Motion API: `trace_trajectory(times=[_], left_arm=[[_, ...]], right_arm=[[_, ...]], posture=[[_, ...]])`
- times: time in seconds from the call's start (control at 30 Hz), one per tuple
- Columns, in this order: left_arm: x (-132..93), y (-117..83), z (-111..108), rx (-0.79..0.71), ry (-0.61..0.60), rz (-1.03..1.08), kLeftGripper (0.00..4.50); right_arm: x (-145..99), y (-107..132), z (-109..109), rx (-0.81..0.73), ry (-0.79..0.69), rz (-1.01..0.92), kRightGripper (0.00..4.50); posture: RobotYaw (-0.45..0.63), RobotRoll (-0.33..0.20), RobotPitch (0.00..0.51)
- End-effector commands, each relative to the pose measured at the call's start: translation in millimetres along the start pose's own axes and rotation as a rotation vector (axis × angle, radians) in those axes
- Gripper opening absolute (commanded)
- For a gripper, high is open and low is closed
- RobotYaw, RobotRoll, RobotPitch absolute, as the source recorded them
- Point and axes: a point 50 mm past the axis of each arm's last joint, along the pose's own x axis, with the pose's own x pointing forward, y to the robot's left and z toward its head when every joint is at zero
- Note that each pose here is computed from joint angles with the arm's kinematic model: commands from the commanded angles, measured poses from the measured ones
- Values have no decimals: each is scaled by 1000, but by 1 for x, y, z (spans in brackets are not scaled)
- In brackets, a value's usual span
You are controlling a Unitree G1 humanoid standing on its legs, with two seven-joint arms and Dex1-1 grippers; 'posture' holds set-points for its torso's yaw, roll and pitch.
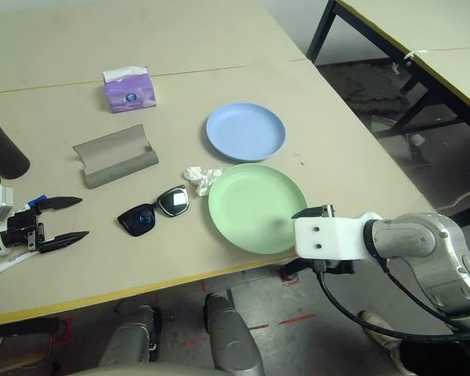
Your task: Organize and tidy the items on the table.
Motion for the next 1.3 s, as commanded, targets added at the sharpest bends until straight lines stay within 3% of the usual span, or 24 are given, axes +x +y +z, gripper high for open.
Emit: trace_trajectory(times=[0.03,0.07,0.17,0.5,0.9,1.3], left_arm=[[-2,-2,-1,0,3,-2,4500],[-2,-2,-1,0,3,-1,4500],[-2,-2,0,2,-1,4,4500],[-1,5,8,25,-26,29,4500],[3,4,6,22,-31,25,4500],[5,7,4,12,-34,36,4500]], right_arm=[[4,1,6,-11,-31,13,4332],[5,1,7,-12,-34,13,4332],[5,1,9,-10,-41,16,3724],[5,4,13,9,-59,22,77],[-4,-3,12,-10,-24,27,32],[-43,-45,36,-153,21,-16,32]], posture=[[-231,0,199],[-231,0,199],[-228,0,194],[-231,0,181],[-238,0,178],[-260,0,172]])
